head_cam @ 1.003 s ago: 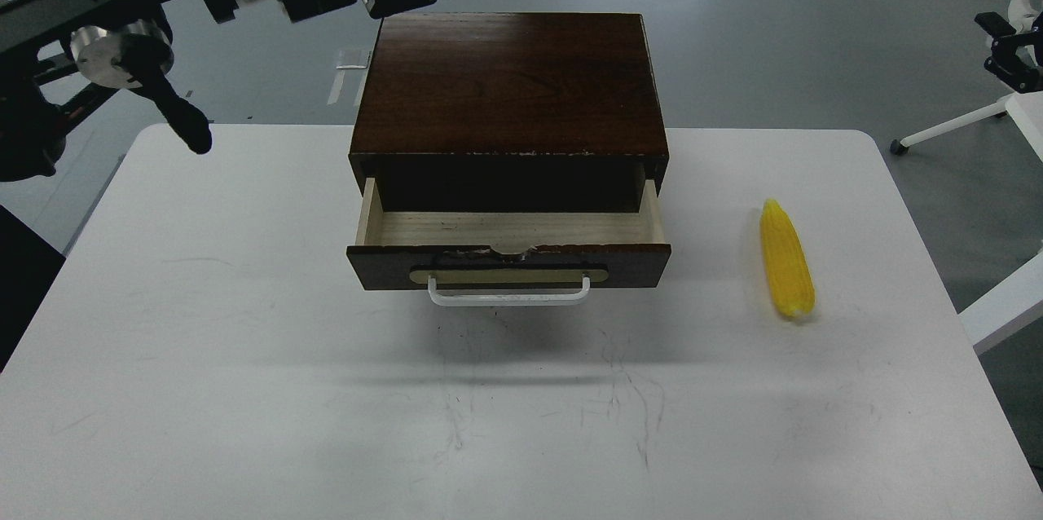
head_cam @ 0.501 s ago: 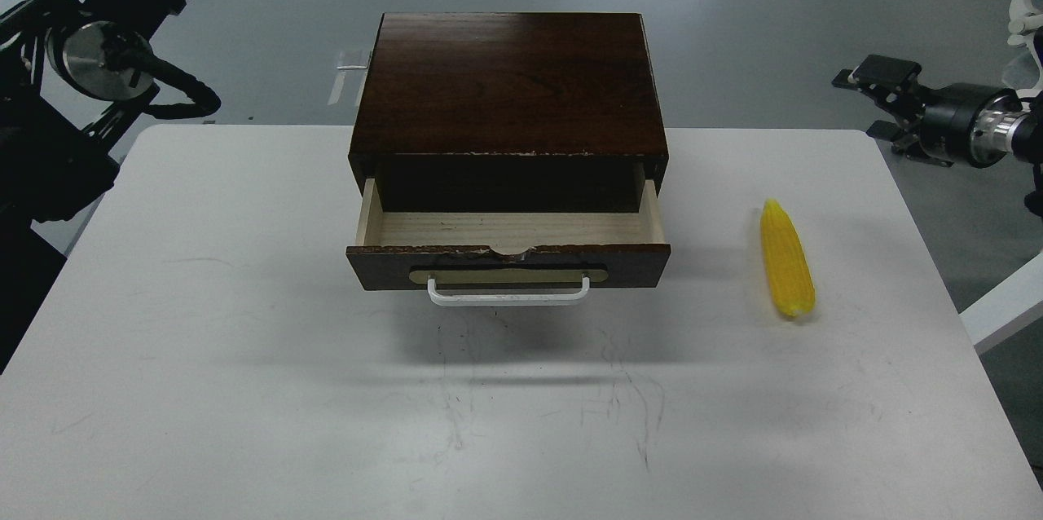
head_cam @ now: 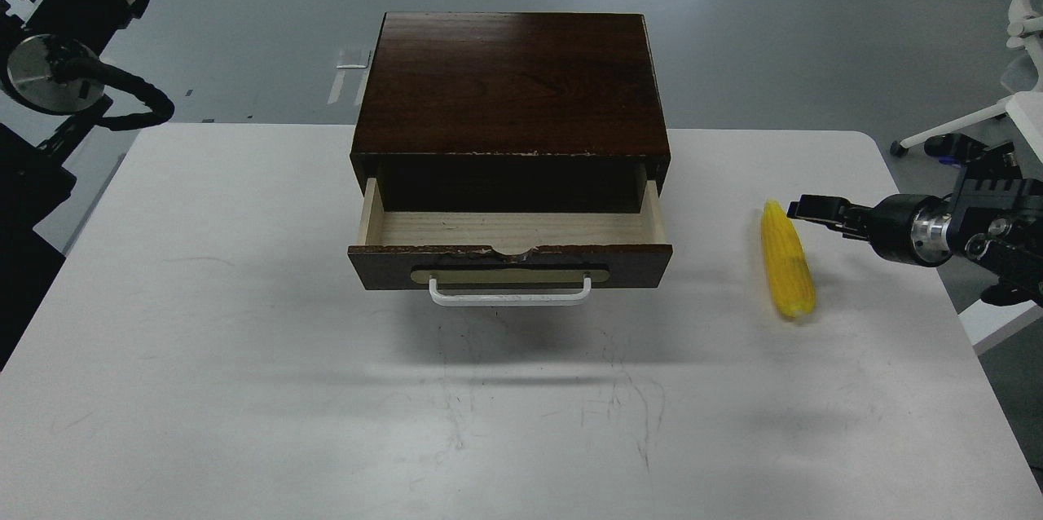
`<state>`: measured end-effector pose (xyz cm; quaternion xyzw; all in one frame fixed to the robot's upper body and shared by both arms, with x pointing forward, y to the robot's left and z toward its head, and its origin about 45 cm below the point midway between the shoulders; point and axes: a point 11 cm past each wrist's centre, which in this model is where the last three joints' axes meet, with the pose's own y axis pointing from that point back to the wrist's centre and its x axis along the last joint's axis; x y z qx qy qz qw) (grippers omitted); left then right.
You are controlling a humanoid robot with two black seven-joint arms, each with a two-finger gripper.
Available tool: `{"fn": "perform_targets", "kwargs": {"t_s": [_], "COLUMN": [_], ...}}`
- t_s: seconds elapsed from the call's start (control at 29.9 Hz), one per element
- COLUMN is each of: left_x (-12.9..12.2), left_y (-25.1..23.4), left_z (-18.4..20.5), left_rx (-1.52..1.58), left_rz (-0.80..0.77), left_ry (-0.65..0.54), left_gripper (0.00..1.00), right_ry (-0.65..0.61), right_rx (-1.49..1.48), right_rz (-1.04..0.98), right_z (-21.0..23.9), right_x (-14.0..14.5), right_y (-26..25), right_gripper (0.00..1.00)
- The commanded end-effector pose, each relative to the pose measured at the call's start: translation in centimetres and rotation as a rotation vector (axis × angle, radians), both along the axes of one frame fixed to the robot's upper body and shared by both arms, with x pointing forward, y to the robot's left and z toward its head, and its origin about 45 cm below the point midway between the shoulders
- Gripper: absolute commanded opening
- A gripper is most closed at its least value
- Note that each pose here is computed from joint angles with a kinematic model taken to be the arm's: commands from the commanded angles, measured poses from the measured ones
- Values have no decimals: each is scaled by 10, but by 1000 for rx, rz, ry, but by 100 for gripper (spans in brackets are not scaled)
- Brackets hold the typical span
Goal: Put corn in drawer with both arms
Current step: 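Reach the right hand to the yellow corn cob and grasp it, then lift the corn and carry it over the open drawer with the right hand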
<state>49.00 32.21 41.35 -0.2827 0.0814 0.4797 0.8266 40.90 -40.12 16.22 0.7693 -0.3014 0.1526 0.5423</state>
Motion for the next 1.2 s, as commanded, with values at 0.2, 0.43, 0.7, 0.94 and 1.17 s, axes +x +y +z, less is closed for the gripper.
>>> {"fn": "perform_targets", "kwargs": {"t_s": [0.2, 0.43, 0.7, 0.94, 1.17], "left_x": [-2, -1, -1, -1, -1], "left_y": [14, 14, 11, 10, 12], "left_z": [11, 10, 11, 10, 11], "left_rx": [-26, -24, -29, -29, -23], "left_rz": [29, 30, 26, 24, 29], "left_ry": [-25, -22, -26, -26, -29], "left_gripper": [98, 98, 98, 98, 98], "right_ry": [30, 33, 31, 34, 34], "right_rx": [10, -54, -52, -29, -24], "right_rz": [89, 79, 95, 113, 121], "right_z": [-18, -29, -28, -27, -27], "right_x": [6, 8, 10, 10, 10], "right_y": [49, 42, 47, 56, 58], "right_gripper": [81, 63, 19, 2, 0]}}
